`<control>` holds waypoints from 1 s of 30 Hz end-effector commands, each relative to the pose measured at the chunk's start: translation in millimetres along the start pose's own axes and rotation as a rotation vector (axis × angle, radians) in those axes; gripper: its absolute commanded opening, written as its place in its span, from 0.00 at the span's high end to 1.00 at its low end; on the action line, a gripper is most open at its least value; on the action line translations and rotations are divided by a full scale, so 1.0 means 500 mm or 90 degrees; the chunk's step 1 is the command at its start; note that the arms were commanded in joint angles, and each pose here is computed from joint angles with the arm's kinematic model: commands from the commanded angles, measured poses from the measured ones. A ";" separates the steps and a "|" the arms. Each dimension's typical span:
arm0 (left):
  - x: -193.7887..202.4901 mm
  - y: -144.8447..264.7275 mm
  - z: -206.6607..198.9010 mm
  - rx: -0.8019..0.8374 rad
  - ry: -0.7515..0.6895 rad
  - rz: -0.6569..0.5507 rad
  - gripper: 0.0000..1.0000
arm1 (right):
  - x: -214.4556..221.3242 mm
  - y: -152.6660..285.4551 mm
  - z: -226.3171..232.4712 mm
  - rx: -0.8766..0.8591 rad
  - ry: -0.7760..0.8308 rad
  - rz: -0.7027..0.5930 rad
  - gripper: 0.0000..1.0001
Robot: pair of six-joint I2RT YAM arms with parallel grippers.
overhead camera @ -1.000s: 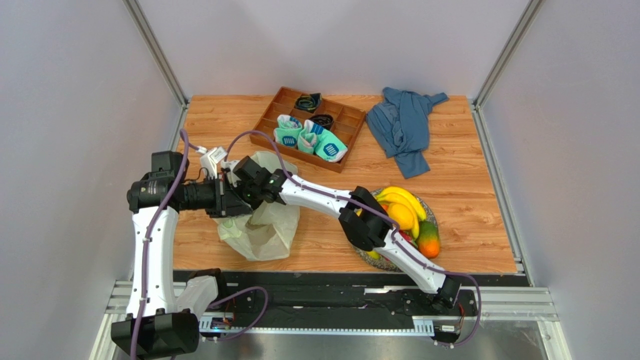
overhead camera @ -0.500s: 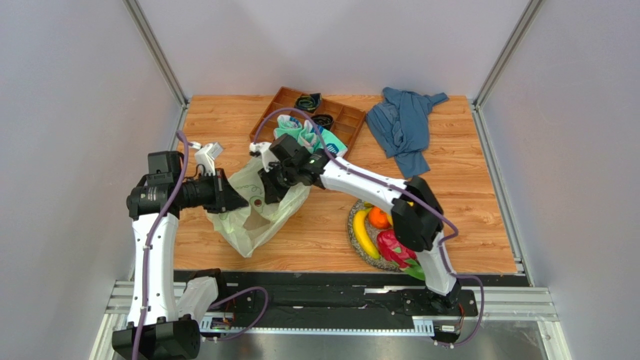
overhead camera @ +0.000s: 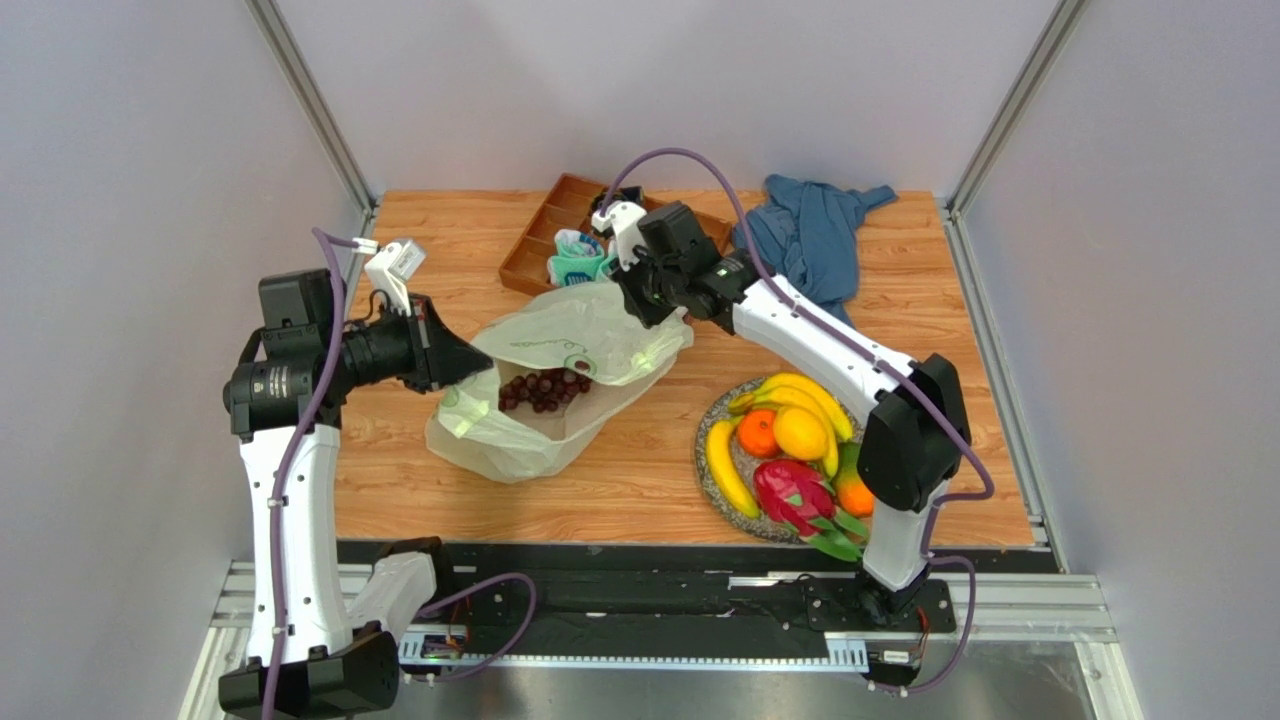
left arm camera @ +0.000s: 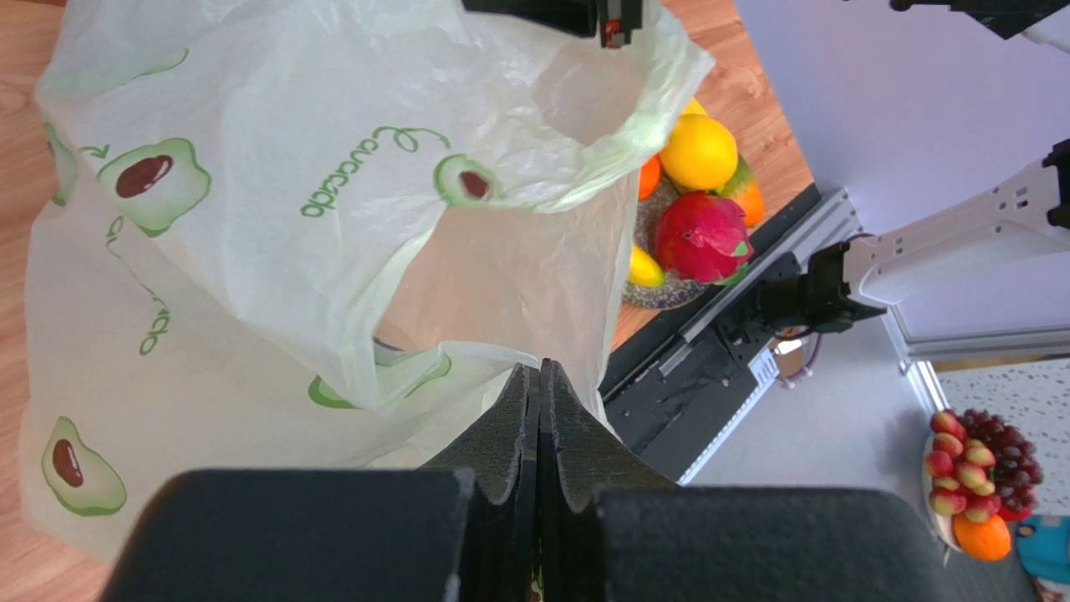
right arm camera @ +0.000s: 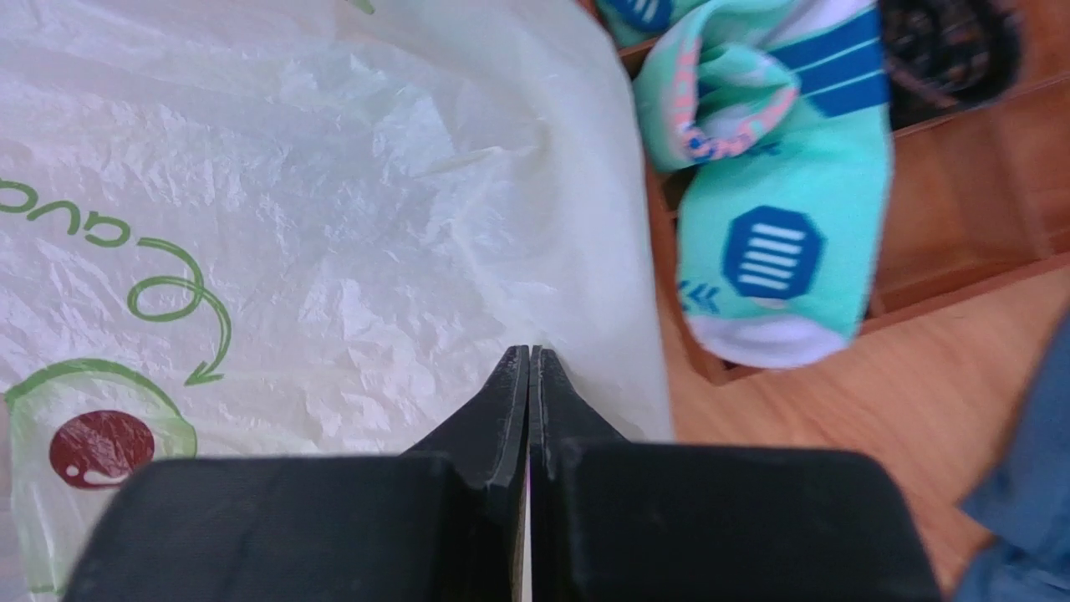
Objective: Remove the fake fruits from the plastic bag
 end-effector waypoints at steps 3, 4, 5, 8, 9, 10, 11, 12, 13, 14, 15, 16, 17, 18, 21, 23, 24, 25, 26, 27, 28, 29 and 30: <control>-0.012 -0.001 -0.028 0.064 0.004 -0.019 1.00 | -0.102 0.130 -0.040 0.080 0.083 -0.123 1.00; -0.008 -0.001 -0.028 0.067 0.010 -0.017 1.00 | -0.090 0.135 -0.035 0.062 0.081 -0.112 1.00; -0.001 -0.002 -0.029 0.071 0.016 -0.012 1.00 | -0.066 0.140 -0.013 0.018 0.083 -0.094 1.00; 0.019 0.004 -0.036 0.066 0.028 -0.002 1.00 | -0.025 0.172 0.040 -0.070 0.044 -0.072 0.94; 0.030 0.006 -0.039 0.062 0.030 -0.001 1.00 | -0.014 0.175 0.062 -0.112 0.048 -0.076 0.86; 0.038 0.008 -0.041 0.060 0.036 0.003 1.00 | -0.018 0.187 0.102 -0.155 0.064 -0.088 0.68; 0.049 0.006 -0.037 0.055 0.042 0.008 1.00 | -0.021 0.197 0.133 -0.193 0.080 -0.095 0.63; 0.056 0.009 -0.041 0.054 0.042 0.008 1.00 | -0.028 0.199 0.157 -0.213 0.095 -0.099 0.59; 0.061 0.010 -0.043 0.054 0.046 0.011 1.00 | -0.017 0.179 0.197 -0.244 0.114 -0.078 0.57; 0.064 0.010 -0.043 0.054 0.048 0.013 1.00 | -0.020 0.170 0.214 -0.256 0.118 -0.072 0.57; 0.064 0.011 -0.044 0.054 0.048 0.014 1.00 | -0.038 0.169 0.232 -0.269 0.119 -0.080 0.60; 0.067 0.014 -0.047 0.052 0.049 0.019 1.00 | -0.032 0.137 0.254 -0.286 0.100 -0.057 0.62; 0.062 0.019 -0.048 0.045 0.032 0.017 1.00 | -0.037 0.123 0.264 -0.293 0.088 -0.054 0.63; 0.059 0.021 -0.049 0.042 0.027 0.018 1.00 | -0.041 0.105 0.271 -0.294 0.079 -0.050 0.65; 0.050 0.034 -0.061 0.036 0.000 0.013 1.00 | -0.032 0.040 0.307 -0.317 0.063 -0.013 0.71; 0.045 0.038 -0.067 0.037 -0.008 0.009 1.00 | -0.005 -0.002 0.332 -0.350 0.024 0.031 0.71; 0.041 0.039 -0.069 0.039 -0.009 0.007 1.00 | 0.004 -0.013 0.343 -0.364 0.012 0.042 0.65; 0.037 0.039 -0.070 0.041 -0.013 0.004 1.00 | 0.028 -0.038 0.350 -0.369 -0.005 0.070 0.59; 0.030 0.042 -0.077 0.048 -0.021 -0.002 1.00 | 0.044 -0.050 0.354 -0.368 -0.028 0.090 0.52; 0.024 0.041 -0.075 0.051 -0.020 -0.002 1.00 | 0.051 -0.059 0.360 -0.368 -0.066 0.101 0.37; 0.022 0.041 -0.076 0.053 -0.020 -0.002 1.00 | 0.067 -0.075 0.364 -0.372 -0.091 0.118 0.30; 0.019 0.041 -0.078 0.057 -0.025 -0.003 1.00 | 0.075 -0.078 0.374 -0.393 -0.106 0.131 0.26; 0.018 0.038 -0.075 0.062 -0.020 0.000 1.00 | 0.073 -0.083 0.384 -0.408 -0.129 0.134 0.22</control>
Point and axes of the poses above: each gripper's point midway between its finger pads, its own y axis back along the fingers, its own z axis along the line the jaws close on, x = y × z, the point moved 3 cm from there along y, back along the fingers, and after that the axes turned 2 degrees about -y, right-handed, at the moved point
